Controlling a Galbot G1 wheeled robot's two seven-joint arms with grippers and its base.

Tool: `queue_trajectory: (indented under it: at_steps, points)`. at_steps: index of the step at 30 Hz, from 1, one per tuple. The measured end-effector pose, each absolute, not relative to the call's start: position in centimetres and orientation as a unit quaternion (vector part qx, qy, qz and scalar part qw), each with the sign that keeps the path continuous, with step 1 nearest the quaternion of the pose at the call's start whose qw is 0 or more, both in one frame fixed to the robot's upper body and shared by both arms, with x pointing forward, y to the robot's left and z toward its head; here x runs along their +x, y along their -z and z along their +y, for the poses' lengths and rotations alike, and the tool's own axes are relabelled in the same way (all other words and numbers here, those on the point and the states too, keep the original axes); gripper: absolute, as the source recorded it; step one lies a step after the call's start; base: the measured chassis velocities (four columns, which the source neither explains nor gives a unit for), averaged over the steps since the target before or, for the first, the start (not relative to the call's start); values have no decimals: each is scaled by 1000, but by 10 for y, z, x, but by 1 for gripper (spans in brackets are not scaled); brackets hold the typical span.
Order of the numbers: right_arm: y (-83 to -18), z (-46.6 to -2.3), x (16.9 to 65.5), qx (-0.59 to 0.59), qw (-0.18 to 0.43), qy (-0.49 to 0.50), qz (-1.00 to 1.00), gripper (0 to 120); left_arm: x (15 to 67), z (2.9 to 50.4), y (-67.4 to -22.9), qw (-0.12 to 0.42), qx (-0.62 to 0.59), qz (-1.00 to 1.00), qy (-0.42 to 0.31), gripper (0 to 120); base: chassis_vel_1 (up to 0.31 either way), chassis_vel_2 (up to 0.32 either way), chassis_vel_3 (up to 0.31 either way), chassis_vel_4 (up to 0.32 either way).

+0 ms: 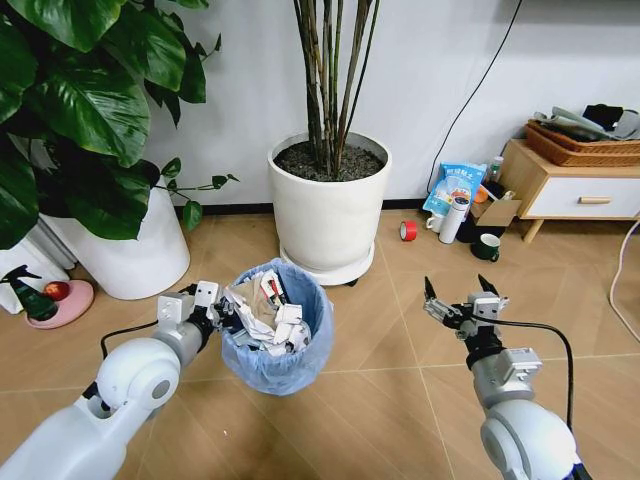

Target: Pick up the trash bin and place the garbage on the floor into it.

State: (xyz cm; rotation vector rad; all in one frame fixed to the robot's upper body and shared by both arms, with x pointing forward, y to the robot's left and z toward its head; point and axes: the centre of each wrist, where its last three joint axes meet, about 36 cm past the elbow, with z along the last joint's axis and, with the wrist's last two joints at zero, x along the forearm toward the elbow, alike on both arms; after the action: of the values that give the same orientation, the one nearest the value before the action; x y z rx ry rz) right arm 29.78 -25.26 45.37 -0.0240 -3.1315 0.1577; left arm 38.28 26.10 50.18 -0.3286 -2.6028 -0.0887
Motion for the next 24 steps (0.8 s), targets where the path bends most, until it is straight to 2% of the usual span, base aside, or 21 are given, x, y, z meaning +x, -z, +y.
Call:
queue_trajectory:
  at_steps: [15, 24]
  points:
    - [-451, -249, 288, -4, 3, -56, -998, 100, 381, 261, -504, 251, -118, -960, 32, 0, 3, -2, -3, 2]
    - [-449, -248, 285, -2, 4, -59, -998, 100, 381, 260, -504, 249, -116, -961, 30, 0, 68, -58, -69, 60]
